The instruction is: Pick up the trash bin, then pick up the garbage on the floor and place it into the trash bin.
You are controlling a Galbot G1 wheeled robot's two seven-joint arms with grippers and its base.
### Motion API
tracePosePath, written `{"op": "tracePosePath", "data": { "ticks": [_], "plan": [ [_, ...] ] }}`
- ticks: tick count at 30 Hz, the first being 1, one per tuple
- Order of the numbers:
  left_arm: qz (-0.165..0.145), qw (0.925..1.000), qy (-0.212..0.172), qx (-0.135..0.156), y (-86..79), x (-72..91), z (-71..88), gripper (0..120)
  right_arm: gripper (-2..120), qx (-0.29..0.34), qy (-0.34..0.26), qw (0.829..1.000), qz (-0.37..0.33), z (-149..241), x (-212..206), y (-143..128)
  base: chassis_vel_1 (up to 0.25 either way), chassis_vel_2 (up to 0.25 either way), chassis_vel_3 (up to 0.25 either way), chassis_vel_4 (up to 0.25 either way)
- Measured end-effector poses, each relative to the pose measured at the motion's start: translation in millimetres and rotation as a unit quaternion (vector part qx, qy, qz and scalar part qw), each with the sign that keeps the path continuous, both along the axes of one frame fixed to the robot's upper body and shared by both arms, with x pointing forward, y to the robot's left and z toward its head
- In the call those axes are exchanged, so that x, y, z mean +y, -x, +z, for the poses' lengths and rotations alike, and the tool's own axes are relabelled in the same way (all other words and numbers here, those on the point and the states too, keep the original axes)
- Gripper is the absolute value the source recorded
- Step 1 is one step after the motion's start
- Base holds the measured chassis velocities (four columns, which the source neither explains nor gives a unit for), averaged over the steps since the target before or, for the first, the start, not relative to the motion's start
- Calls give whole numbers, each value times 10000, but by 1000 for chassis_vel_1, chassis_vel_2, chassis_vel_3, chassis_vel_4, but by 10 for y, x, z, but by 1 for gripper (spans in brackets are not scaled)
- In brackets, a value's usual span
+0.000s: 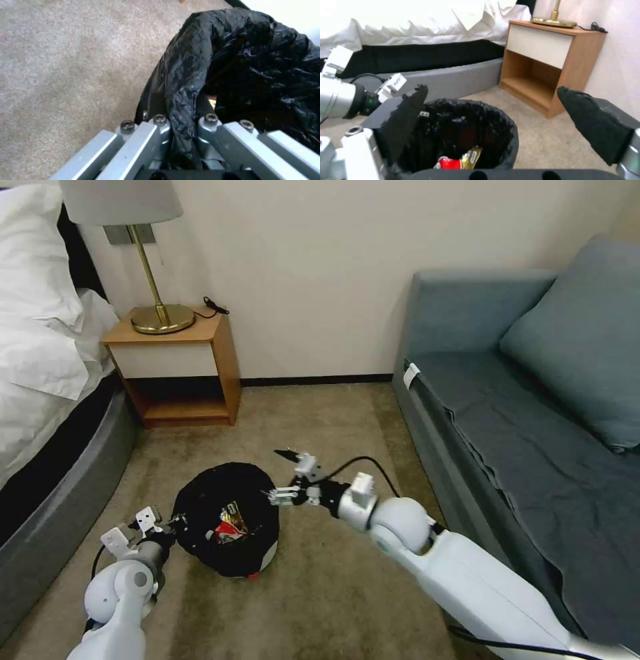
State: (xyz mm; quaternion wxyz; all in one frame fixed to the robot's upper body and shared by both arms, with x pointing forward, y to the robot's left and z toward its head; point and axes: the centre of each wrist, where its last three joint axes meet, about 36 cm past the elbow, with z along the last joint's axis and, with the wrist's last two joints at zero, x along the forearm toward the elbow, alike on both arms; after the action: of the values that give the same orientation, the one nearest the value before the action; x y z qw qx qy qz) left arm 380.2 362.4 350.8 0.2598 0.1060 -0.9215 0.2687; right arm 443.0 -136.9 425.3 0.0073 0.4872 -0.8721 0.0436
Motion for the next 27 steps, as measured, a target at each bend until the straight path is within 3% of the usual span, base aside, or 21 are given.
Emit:
{"op": "tracePosePath", "data": {
  "ticks": [4,9,13,14,15,16,18,20,22,24,27],
  "plan": [
    [-89,9999,21,-64,22,2,-16,4,100,-11,-71,9999,-134,16,-39,63,0,0,0,0],
    [-237,9993,3,-273,40,12,-11,21,100,-21,-174,9991,-392,29,-89,85,0,0,0,0],
    [-402,9937,-374,-982,100,33,32,38,100,-46,-278,9971,-702,58,-167,120,0,0,0,0],
    [-402,9937,-374,-982,100,33,32,38,100,-46,-278,9971,-702,58,-167,120,0,0,0,0],
    [-474,9895,-457,-1288,134,28,75,44,100,-59,-320,9959,-841,69,-199,143,0,0,0,0],
    [-481,9889,-468,-1326,139,28,79,46,100,-62,-325,9957,-866,70,-203,145,0,0,0,0],
    [-557,9816,-627,-1718,187,19,127,57,100,-59,-416,9909,-1276,83,-242,192,0,0,0,0],
    [-578,9798,-702,-1778,202,17,135,60,100,-53,-450,9894,-1381,87,-249,203,0,0,0,0],
    [-701,9732,-975,-1959,268,3,177,72,100,-38,-597,9824,-1772,107,-302,249,0,0,0,0],
    [-730,9718,-1007,-2005,282,-7,196,74,100,-45,-619,9811,-1831,113,-320,259,0,0,0,0],
    [-860,9611,-1319,-2268,342,-58,267,90,100,-81,-699,9747,-2122,143,-426,366,0,0,0,0]
  ]
}}
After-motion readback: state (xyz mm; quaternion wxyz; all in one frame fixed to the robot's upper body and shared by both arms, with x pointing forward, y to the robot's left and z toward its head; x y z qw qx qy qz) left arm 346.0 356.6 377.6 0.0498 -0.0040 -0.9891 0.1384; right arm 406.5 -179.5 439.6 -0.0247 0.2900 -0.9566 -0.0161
